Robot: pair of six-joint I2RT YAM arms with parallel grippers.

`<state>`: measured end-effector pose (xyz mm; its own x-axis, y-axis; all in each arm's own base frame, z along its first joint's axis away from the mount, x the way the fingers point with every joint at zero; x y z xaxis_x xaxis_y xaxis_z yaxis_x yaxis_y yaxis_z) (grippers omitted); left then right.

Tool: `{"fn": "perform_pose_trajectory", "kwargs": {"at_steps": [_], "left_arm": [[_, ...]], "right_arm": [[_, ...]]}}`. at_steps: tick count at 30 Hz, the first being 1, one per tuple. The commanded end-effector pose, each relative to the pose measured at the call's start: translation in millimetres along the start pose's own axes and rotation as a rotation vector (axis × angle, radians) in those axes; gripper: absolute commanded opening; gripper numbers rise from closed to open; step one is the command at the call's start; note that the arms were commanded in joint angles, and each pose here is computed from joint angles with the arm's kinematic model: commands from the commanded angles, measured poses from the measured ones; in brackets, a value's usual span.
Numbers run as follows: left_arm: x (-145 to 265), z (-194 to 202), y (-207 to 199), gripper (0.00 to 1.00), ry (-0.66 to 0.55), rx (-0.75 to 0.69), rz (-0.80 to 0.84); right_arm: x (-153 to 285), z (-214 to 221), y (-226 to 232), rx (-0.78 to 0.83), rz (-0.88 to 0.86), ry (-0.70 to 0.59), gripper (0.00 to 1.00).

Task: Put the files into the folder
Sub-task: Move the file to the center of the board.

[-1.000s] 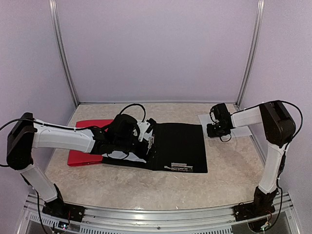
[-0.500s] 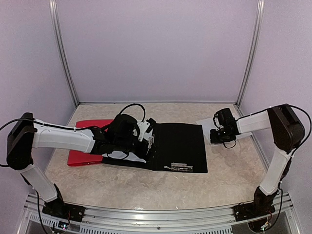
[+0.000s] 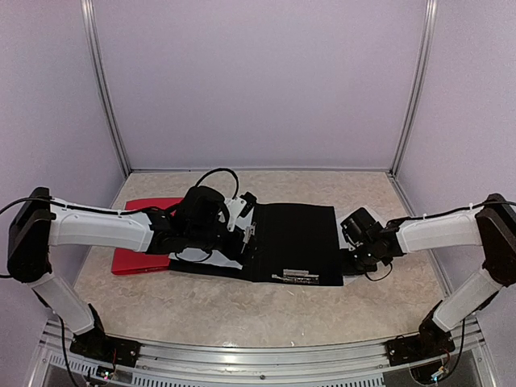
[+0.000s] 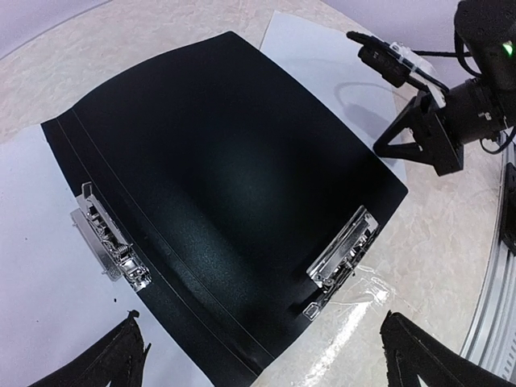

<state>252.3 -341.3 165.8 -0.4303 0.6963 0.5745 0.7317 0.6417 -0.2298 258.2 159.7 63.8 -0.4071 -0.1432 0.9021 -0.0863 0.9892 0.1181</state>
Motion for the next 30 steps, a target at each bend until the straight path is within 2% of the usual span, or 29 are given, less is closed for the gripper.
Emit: {"fn": "perform_pose_trajectory", "kwargs": {"at_steps": [1,7,18,30], "left_arm": [[9.7,-8.8,1.2,0.99,-0.024,-0.007,-0.016],[11.8,-11.8,-0.4,0.99,-0.029,-0.01,-0.011],[20.9,-9.3,1.9,0.99,-0.002,0.02,-0.061],[48.5,3.1,10.4,0.99,0.019,0.092,-0.191]], "right_arm": [[7.5,66.9,0.7,-0.031,0.07,0.197,0.0],[25.9,113.5,24.1,0.011,0.106,0.272,0.0],[34.7,173.2,96.8,0.161,0.024,0.342,0.0],[19.3,164.0,192.0,0.352,-0.167,0.278,0.0]]}}
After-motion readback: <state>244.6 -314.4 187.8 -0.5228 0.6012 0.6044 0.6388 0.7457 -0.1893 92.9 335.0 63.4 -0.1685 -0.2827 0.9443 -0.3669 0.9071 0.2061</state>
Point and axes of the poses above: each gripper's point midway between its finger pads, its own x axis back along the fingers, its own y axis along the line the jaws close on, z = x × y, the point moved 5 cm from there along x, back along the fingers, and after that the axes turned 1 degree about x, right-handed, at the moved point
